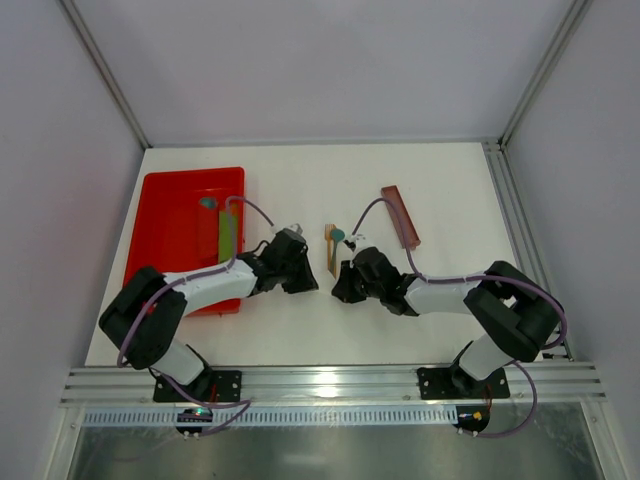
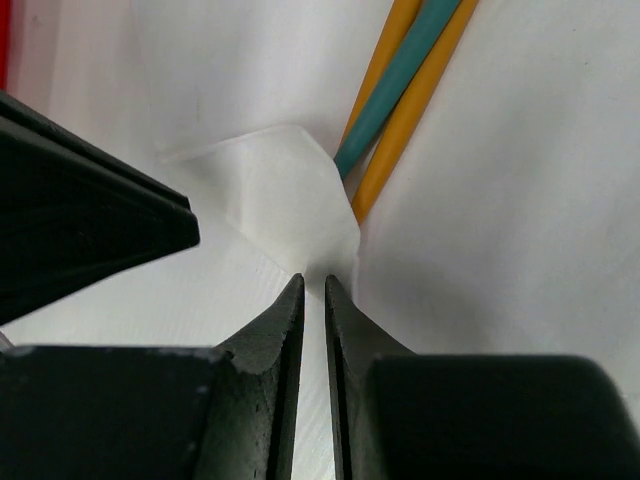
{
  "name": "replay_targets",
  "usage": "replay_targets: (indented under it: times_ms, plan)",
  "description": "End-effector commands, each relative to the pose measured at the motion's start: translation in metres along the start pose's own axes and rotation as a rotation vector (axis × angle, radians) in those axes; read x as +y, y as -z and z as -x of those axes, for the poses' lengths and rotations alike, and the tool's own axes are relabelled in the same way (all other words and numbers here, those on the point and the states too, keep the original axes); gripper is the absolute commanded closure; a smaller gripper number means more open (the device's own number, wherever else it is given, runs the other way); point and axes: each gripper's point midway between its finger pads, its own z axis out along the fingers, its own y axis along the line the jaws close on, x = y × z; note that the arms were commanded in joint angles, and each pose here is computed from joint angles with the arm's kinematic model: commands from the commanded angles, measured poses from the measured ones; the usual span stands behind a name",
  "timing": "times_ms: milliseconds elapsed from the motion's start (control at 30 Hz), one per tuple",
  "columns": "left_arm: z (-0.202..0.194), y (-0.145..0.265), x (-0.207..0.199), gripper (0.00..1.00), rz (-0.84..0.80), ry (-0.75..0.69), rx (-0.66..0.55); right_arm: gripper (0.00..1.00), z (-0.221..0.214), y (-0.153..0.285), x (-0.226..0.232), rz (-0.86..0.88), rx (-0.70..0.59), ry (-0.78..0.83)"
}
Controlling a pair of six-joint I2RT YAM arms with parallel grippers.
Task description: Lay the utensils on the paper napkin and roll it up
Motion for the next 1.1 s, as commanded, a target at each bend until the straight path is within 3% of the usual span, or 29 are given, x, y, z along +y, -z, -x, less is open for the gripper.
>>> replay_targets:
  times_ms: [0, 700, 1067]
  plan:
    - [-0.008, -0.004, -0.027, 0.87, -0.138, -0.005, 0.009, 0.84, 0.001, 0.003, -0.006, -0.032, -0.021, -0.001]
    - [-0.014, -0.02, 0.036, 0.89, 0.14, -0.014, -0.028, 0.84, -0.002, 0.004, -0.006, -0.025, -0.011, 0.008]
    - [-0.005, -0.011, 0.045, 0.89, 0.175, 0.007, -0.05, 0.84, -0.01, 0.004, -0.012, -0.034, -0.002, 0.012]
